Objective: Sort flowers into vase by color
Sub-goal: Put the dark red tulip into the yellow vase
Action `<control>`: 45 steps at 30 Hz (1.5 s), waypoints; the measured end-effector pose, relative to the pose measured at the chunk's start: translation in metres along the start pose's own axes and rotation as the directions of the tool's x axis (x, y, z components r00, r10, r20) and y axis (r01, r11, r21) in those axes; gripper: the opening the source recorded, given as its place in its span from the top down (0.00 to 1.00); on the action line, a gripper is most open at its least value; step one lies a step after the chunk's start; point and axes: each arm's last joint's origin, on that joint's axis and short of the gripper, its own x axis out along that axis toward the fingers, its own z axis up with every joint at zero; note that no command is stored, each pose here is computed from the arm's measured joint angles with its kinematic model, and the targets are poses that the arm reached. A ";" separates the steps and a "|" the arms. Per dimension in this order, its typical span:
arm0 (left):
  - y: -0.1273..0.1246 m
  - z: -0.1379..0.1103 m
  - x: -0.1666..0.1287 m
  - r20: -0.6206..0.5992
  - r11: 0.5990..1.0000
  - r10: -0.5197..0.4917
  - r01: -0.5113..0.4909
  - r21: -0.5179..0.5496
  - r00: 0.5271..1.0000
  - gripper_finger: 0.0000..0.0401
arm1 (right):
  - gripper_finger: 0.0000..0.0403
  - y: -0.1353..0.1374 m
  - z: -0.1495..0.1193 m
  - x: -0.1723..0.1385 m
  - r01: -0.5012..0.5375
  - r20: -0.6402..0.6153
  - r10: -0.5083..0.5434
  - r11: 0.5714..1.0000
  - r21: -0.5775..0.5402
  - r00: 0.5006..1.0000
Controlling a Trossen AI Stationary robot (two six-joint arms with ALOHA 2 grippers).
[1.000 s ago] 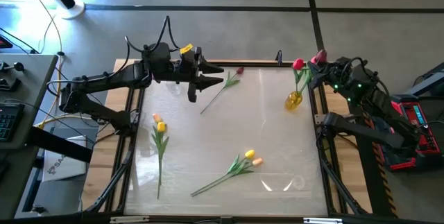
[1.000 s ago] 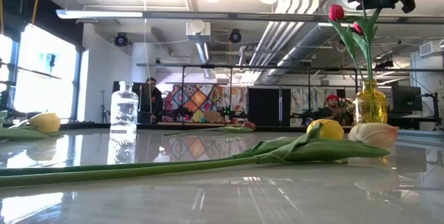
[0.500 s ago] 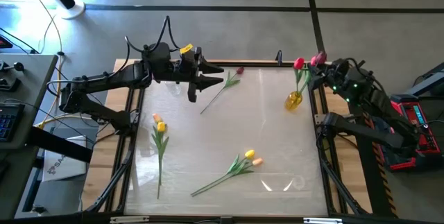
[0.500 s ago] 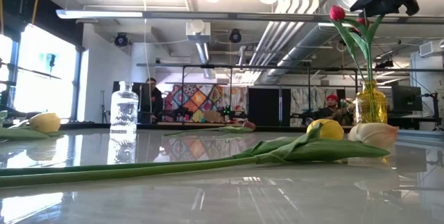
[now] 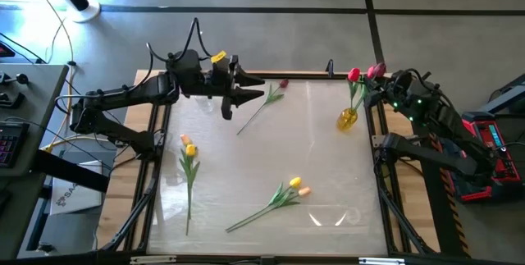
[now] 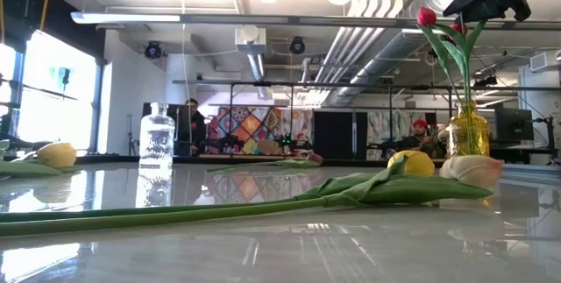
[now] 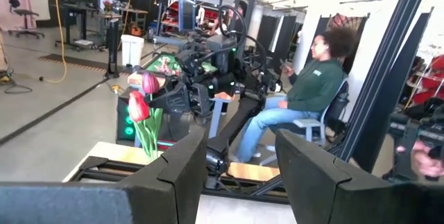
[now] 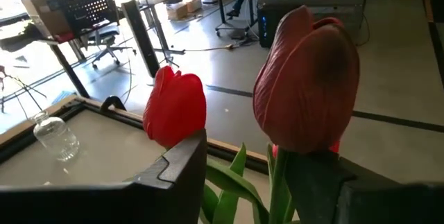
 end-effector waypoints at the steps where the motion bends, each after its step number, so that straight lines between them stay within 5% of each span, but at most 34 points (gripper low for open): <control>1: 0.000 0.000 0.000 0.001 1.000 0.000 0.001 -0.010 1.000 0.59 | 0.58 0.000 0.000 0.000 0.000 0.001 0.000 1.000 0.001 1.000; 26: 0.000 -0.005 0.004 -0.028 0.998 0.019 -0.020 -0.063 0.999 0.59 | 0.58 0.002 -0.001 -0.001 -0.083 -0.026 0.085 0.995 0.061 0.996; 36: 0.033 -0.038 0.013 -0.248 0.934 0.239 -0.292 -0.204 0.939 0.59 | 0.58 0.002 0.000 -0.001 -0.088 -0.024 0.090 0.994 0.058 0.996; 45: 0.071 -0.093 0.044 -0.461 0.895 0.315 -0.421 -0.145 0.829 0.59 | 0.58 0.002 0.000 -0.001 -0.090 -0.023 0.091 0.995 0.044 0.996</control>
